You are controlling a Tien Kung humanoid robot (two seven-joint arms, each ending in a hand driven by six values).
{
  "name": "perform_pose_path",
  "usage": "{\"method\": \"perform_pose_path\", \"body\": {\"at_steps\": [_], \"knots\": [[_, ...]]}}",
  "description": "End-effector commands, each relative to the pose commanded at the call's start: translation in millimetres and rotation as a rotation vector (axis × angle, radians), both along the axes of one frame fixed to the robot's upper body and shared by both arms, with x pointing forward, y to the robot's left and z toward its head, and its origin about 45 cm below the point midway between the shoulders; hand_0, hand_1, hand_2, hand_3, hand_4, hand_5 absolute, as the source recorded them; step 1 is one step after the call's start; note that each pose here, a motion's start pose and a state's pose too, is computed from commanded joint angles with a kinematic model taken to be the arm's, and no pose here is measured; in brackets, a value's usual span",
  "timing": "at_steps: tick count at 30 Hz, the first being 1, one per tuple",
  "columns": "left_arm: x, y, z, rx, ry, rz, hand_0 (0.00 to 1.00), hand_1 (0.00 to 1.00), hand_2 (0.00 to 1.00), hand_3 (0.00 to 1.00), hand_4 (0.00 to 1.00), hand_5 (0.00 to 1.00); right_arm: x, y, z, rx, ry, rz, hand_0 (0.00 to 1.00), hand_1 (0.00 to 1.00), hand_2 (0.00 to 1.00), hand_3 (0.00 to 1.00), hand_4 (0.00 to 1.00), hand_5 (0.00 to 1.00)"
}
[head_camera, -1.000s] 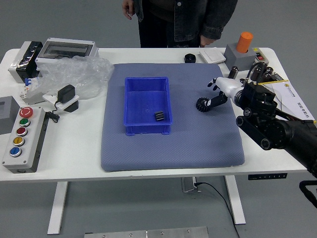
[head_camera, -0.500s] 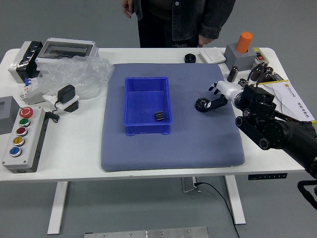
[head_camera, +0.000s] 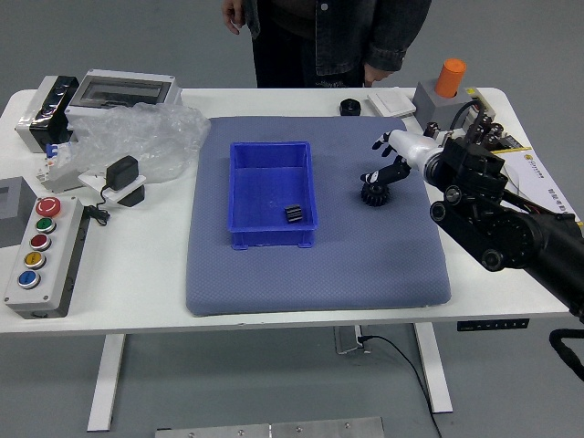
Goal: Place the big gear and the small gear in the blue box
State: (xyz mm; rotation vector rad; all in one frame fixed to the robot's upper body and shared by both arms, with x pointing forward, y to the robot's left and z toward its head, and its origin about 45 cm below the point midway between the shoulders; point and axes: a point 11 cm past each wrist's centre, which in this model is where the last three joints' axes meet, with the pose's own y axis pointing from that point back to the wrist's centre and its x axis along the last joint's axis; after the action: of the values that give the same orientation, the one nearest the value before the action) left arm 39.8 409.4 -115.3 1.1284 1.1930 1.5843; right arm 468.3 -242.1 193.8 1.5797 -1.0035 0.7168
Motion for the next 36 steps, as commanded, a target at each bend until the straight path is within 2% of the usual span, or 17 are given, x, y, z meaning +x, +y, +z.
{"method": "perform_pose_path", "body": {"at_steps": [21, 36], "knots": [[1.4, -2.2, -0.5, -0.004, 0.001, -0.006, 0.733, 0.682, 0.723, 0.72, 0.452, 0.012, -6.6, -2.9, -27.5, -0.008, 0.018, 0.001, 0.709, 0.644, 0.76, 0.824, 0.796, 0.356], [1.6, -2.2, -0.5, -0.003, 0.002, -0.01, 0.733, 0.682, 0.723, 0.72, 0.452, 0.012, -12.0, -5.2, -39.3, -0.055, 0.005, 0.022, 0.688, 0.618, 0.732, 0.797, 0.79, 0.361]]}}
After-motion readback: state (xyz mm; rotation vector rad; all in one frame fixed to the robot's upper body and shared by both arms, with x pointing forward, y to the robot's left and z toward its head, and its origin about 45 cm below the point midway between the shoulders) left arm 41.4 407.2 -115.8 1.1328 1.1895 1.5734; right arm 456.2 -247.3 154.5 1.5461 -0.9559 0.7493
